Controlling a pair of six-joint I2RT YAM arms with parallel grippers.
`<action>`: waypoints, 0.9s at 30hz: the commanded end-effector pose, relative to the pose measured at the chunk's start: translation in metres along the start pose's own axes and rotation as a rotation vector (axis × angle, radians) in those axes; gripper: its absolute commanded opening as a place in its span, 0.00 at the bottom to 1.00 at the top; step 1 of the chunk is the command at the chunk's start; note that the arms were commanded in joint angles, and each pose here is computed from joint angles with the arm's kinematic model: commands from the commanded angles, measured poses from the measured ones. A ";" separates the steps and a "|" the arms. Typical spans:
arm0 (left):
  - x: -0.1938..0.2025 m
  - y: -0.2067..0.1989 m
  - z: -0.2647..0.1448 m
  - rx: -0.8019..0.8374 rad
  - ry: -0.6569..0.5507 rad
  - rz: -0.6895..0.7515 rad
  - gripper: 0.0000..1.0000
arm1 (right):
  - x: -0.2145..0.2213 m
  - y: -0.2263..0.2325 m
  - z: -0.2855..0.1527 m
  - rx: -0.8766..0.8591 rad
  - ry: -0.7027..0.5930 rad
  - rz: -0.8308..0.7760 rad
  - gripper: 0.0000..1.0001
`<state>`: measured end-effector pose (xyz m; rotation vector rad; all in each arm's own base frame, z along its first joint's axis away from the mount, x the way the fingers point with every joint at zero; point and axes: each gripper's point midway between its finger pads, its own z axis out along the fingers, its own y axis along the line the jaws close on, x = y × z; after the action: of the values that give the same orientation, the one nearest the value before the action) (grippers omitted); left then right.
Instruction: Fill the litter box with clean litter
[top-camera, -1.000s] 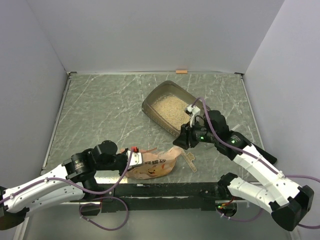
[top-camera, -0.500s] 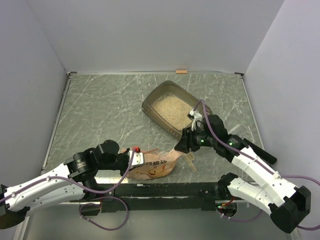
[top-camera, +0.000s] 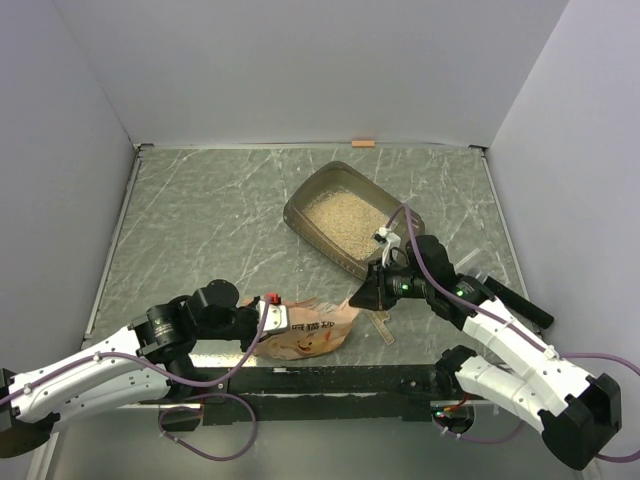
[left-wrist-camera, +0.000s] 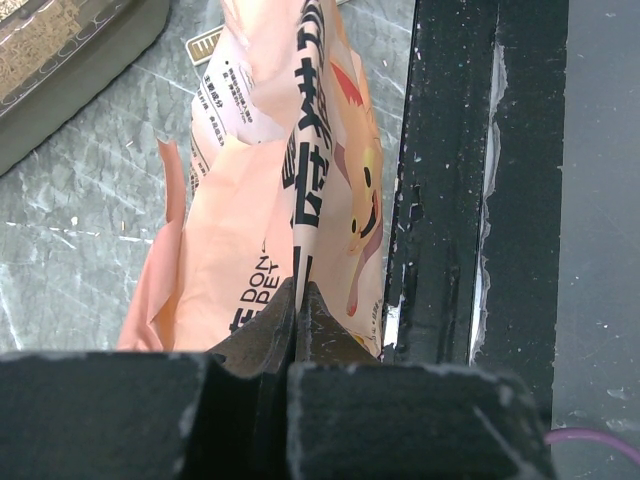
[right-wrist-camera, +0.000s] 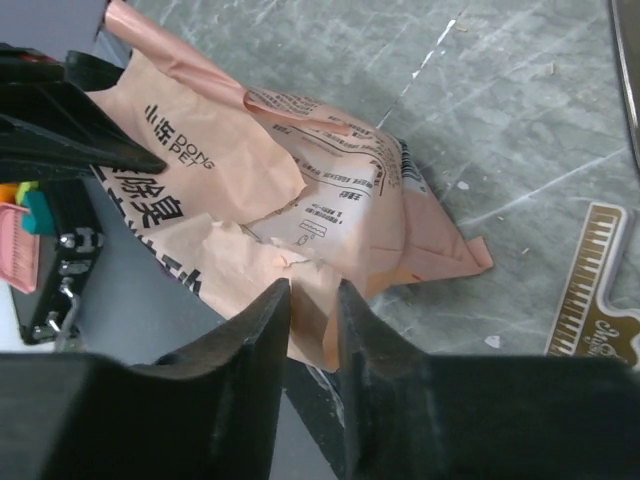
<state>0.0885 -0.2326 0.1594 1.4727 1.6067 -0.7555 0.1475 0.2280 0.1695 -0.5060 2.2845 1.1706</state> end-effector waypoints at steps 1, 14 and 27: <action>-0.042 0.005 -0.007 -0.019 -0.141 0.045 0.01 | -0.005 0.009 -0.002 -0.051 -0.033 -0.008 0.08; -0.049 0.011 -0.020 -0.080 -0.204 0.050 0.01 | -0.031 -0.036 -0.039 0.236 -0.188 0.044 0.00; -0.049 0.009 -0.019 -0.073 -0.204 0.048 0.01 | -0.059 -0.007 -0.060 0.188 -0.215 -0.174 0.43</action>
<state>0.0927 -0.2267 0.1696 1.4143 1.5673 -0.7294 0.1750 0.1786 0.1747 -0.3233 2.2869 0.9045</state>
